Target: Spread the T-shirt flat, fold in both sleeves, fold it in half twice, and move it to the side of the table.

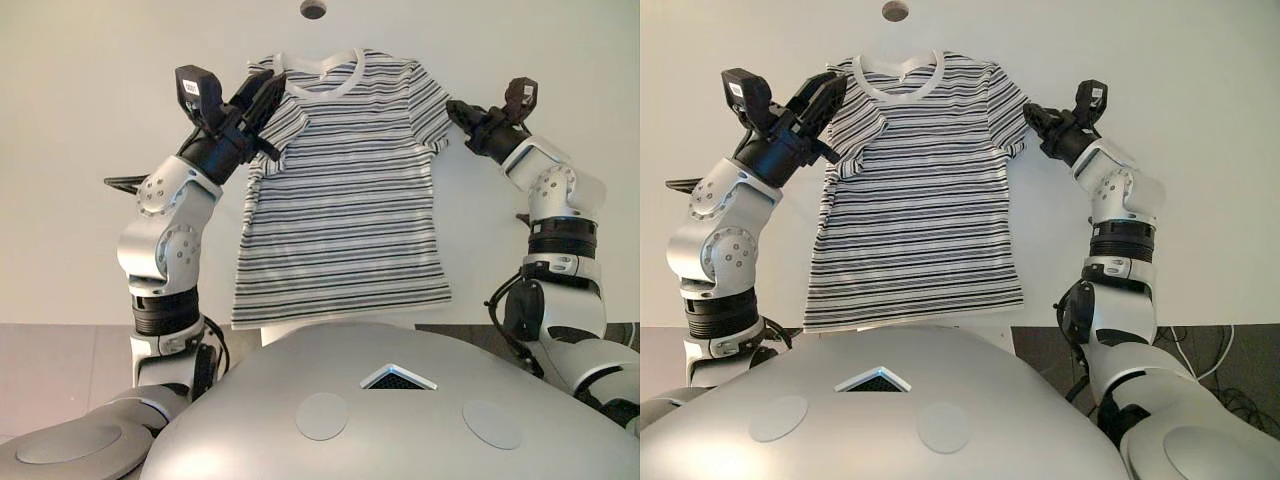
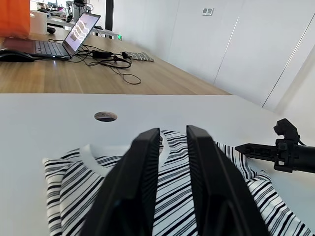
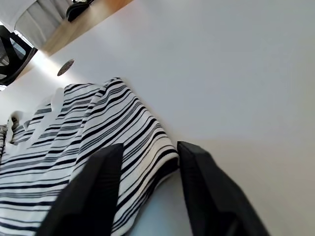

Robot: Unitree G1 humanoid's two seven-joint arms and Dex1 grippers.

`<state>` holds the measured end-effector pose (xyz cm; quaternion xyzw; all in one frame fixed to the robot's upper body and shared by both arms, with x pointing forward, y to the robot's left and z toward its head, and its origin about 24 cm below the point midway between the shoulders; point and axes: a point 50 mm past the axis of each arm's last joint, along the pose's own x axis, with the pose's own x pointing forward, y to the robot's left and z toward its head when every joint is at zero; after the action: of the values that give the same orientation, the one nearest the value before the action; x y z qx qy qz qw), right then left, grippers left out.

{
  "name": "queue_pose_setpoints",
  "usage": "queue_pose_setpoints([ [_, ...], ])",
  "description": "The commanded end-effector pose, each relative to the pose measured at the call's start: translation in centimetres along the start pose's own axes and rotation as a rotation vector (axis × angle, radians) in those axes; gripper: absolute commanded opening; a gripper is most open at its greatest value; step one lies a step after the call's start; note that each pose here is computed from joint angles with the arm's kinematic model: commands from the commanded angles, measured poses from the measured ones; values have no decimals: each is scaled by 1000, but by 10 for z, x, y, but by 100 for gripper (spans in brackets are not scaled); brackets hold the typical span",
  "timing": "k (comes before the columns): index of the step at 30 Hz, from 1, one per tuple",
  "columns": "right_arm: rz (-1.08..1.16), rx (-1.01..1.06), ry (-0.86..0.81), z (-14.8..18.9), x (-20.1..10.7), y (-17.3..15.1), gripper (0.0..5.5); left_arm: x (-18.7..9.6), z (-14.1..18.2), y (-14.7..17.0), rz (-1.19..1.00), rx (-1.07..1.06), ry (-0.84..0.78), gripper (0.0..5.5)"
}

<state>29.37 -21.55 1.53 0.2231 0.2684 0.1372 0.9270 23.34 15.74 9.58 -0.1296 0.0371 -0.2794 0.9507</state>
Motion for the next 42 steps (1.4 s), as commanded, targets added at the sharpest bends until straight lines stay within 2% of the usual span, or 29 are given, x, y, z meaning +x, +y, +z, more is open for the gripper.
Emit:
queue_pose_setpoints([
  [1, 6, -34, 45, -12, -1, 4, 113, 0, 0, -3, -9, -6, -2, 102],
  [7, -12, -51, 25, -11, -3, 4, 1, 1, -1, -4, -11, -15, -4, 102],
  [13, -28, -142, -80, 0, -9, 14, 1, 3, -1, -4, -13, -26, -8, 102],
  [17, -48, -313, -212, 15, -15, 40, 1, 5, -2, -4, -17, -29, -4, 102],
  [21, -17, -512, -260, 15, -8, 77, 1, 6, 1, -8, -18, -25, -20, 102],
  [25, 38, -772, -190, -6, 2, 98, 1, 6, 11, -16, -32, 18, -57, 102],
  [33, 79, -1157, 15, -51, 25, 105, 1, 8, 13, -24, -62, 51, -58, 102],
  [37, 91, -1191, 46, -61, 30, 107, 1, 10, 11, -26, -64, 63, -54, 102],
  [40, 91, -1157, 10, -59, 29, 112, 64, 11, 8, -22, -38, 116, -61, 102],
  [42, 167, -1112, -57, -51, 19, 123, 84, 9, 6, -14, 18, 273, -81, 102],
])
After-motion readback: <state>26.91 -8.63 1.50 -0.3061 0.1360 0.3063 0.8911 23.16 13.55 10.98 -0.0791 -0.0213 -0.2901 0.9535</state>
